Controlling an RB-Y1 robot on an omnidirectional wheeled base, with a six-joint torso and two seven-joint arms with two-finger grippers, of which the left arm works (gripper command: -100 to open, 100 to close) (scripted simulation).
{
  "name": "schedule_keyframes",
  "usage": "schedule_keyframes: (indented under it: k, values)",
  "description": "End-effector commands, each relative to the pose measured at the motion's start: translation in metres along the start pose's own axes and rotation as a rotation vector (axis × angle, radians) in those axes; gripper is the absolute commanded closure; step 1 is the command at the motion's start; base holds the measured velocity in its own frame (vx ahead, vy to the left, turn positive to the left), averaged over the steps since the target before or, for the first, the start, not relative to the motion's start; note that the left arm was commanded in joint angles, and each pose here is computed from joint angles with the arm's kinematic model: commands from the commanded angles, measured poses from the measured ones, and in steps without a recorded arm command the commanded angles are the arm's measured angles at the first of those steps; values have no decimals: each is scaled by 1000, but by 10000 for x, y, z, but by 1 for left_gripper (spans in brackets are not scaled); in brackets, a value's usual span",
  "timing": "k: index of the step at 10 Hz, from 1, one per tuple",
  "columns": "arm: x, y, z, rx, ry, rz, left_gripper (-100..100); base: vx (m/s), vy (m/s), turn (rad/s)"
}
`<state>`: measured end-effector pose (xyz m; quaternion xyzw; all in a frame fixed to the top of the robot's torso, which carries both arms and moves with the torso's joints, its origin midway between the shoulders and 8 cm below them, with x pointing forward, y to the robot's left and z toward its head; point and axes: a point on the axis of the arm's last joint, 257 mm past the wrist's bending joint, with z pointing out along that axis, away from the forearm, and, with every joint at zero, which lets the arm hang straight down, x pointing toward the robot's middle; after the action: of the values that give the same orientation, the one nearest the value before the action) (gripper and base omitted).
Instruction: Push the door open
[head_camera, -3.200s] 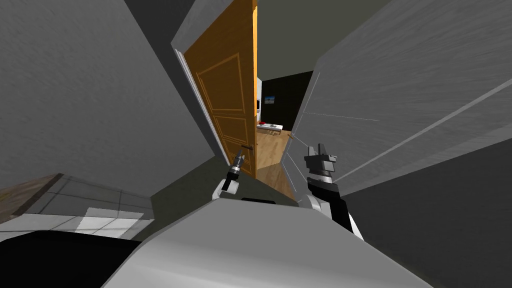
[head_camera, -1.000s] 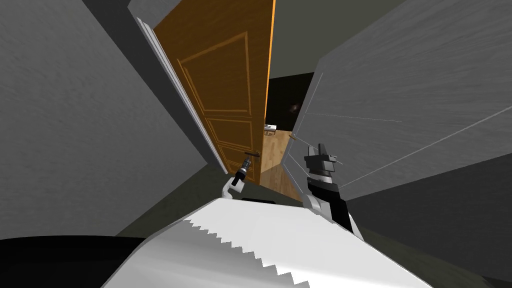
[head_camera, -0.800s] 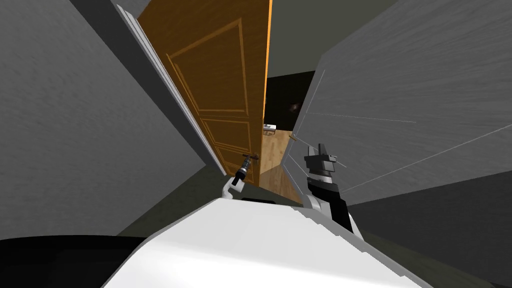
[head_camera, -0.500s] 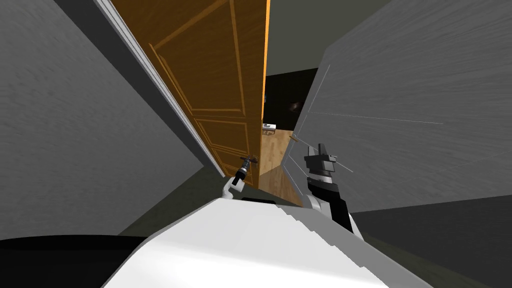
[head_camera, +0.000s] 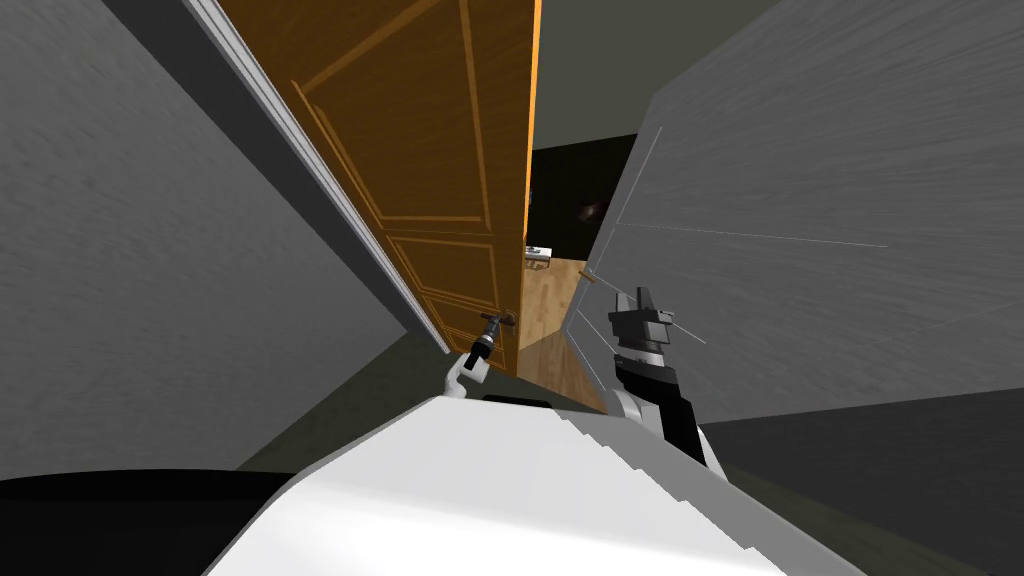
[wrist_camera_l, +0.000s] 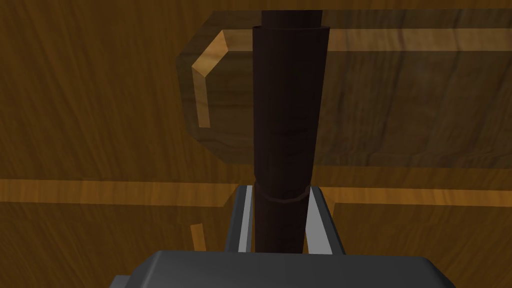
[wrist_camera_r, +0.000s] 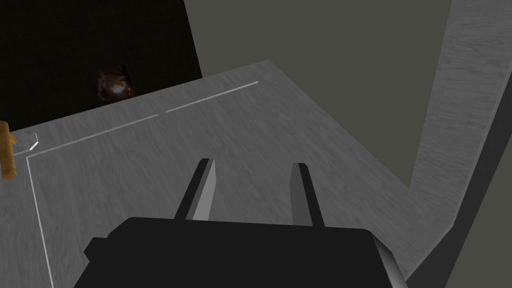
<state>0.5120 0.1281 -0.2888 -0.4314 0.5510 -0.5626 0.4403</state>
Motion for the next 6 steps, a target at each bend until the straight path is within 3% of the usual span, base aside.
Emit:
schedule_keyframes:
  k: [1, 6]
  values:
    - [7, 34, -21, -6, 0, -2, 100, 0, 0, 0]
    - [-232, 6, 2, -4, -40, 13, 100, 132, -67, 35]
